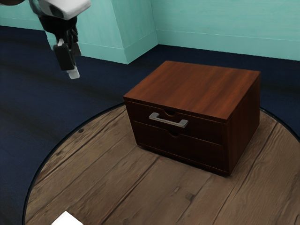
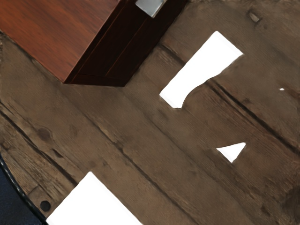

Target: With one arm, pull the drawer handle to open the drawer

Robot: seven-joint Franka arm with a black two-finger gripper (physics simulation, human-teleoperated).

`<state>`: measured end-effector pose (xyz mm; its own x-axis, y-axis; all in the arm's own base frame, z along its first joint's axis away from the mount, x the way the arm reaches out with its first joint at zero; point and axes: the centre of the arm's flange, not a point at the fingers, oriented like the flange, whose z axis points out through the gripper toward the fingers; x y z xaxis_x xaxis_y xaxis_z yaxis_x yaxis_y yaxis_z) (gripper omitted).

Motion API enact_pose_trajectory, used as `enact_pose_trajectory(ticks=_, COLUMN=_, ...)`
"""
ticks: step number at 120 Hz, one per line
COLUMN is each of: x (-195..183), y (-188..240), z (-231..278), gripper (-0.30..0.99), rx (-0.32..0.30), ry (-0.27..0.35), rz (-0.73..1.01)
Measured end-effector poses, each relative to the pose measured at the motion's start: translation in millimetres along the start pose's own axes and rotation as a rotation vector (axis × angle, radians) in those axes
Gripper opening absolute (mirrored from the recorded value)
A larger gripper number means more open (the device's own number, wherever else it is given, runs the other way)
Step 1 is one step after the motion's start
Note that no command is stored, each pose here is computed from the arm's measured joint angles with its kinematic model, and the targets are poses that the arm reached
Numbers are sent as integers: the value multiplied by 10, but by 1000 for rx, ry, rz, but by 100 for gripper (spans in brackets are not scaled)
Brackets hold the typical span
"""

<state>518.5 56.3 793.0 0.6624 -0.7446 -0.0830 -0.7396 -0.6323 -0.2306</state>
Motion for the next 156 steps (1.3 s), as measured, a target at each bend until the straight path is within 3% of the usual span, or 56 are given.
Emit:
enact_pose_trajectory(ticks=47, x=-60, y=20, z=-36, gripper=69, rx=-44, ry=58, rz=-386)
enact_pose_trajectory(ticks=56, x=208, y=285, z=-188, gripper=69, rx=-48, ry=100, rz=-283)
enact_pose_trajectory(ticks=65, x=662, y=676, z=-247, gripper=69, rx=-60, ry=115, rz=-122)
enact_pose_trajectory(ticks=73, x=827, y=879, z=-281, gripper=69, rx=-69, ry=111, rz=-28)
enact_pose_trajectory(ticks=87, x=602, y=876, z=-391, gripper=69, rx=-73, ry=120, rz=31)
enact_pose_trajectory(ticks=97, x=530, y=836, z=31, gripper=69, rx=-148, ry=102, rz=96)
enact_pose_trajectory(ticks=116, x=477, y=666, z=660, gripper=69, rx=-194, ry=77, rz=163)
enact_pose_trajectory(ticks=137, x=674, y=698, z=821, gripper=69, rx=-175, ry=97, rz=306)
enact_pose_trajectory(ticks=156, x=572, y=489, z=1314, gripper=69, rx=-167, ry=99, rz=339)
